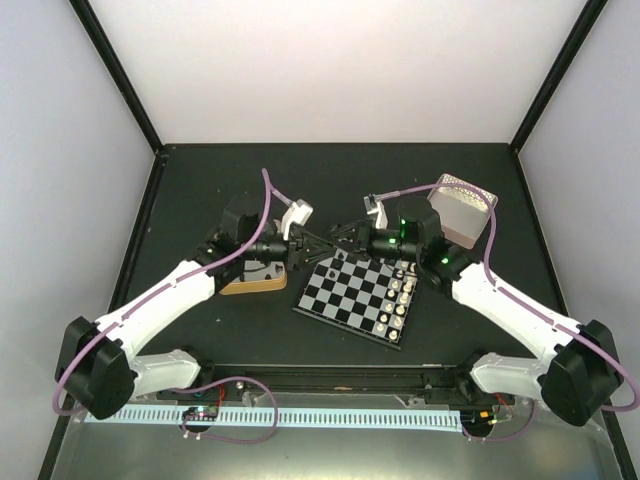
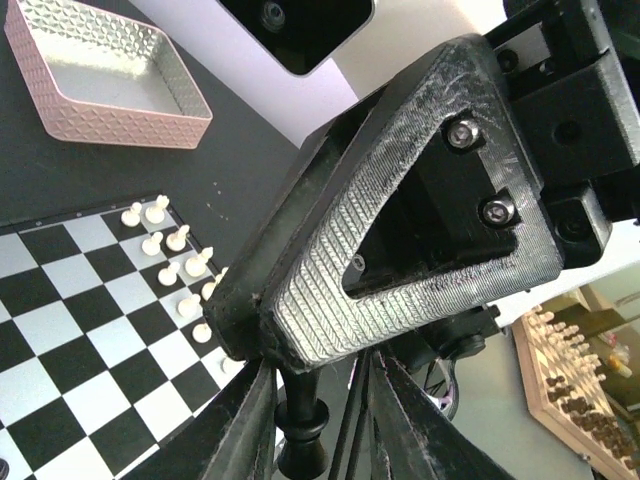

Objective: Set up the chess pieces on the board
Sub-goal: Place the chess piece on the chessboard.

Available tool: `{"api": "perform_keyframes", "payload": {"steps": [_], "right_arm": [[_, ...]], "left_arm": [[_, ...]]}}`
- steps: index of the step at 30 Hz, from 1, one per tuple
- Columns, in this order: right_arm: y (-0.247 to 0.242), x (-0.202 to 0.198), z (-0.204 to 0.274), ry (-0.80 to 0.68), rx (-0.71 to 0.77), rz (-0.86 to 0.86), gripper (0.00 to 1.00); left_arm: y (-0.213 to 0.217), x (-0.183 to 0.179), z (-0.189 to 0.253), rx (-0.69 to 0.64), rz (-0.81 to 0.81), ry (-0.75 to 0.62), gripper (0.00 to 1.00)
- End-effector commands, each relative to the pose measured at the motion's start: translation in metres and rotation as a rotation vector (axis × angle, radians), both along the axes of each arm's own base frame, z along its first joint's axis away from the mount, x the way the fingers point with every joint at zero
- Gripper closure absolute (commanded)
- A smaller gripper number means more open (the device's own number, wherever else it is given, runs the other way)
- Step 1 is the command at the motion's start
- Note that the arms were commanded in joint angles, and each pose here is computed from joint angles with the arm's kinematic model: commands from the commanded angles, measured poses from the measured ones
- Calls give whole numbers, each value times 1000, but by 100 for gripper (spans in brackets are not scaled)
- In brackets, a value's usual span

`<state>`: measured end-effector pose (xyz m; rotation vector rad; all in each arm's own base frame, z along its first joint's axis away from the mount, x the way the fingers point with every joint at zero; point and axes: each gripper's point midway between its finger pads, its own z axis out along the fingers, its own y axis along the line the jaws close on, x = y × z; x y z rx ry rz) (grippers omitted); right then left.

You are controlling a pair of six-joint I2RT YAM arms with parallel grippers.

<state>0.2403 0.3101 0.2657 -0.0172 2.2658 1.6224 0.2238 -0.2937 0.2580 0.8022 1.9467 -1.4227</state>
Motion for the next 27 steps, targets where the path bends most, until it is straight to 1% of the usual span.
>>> {"api": "perform_keyframes", "payload": {"steps": [1,10,12,13,14,16,17,20,22,24,27], "right_arm": [[-2,2,25,-4,101,-55,92],[-10,12,31,23,151,-152,92],[-11,12,32,20,154,-157,91],[-10,11,33,19,155,-152,89],[-10,11,33,16,154,-142,87],[-7,9,30,10,140,-119,79],[-5,8,28,7,125,-103,73],[-4,5,21,-21,69,-69,63],[-6,4,17,-60,24,-59,61],[-9,5,17,-91,-13,-61,62],[-10,7,17,-108,-41,-69,74]], "left_arm": [[-1,5,31,-64,36,-67,72],[-1,4,14,-48,35,-33,69],[-1,4,14,-48,34,-37,71],[-1,4,15,-51,36,-40,74],[-1,4,16,-54,35,-44,79],[-2,5,19,-59,36,-50,88],[-2,6,22,-62,35,-55,92],[-3,8,24,-57,39,-58,97],[-3,8,23,-46,35,-52,98],[-3,6,20,-40,27,-43,99],[-3,5,19,-37,22,-36,99]]}}
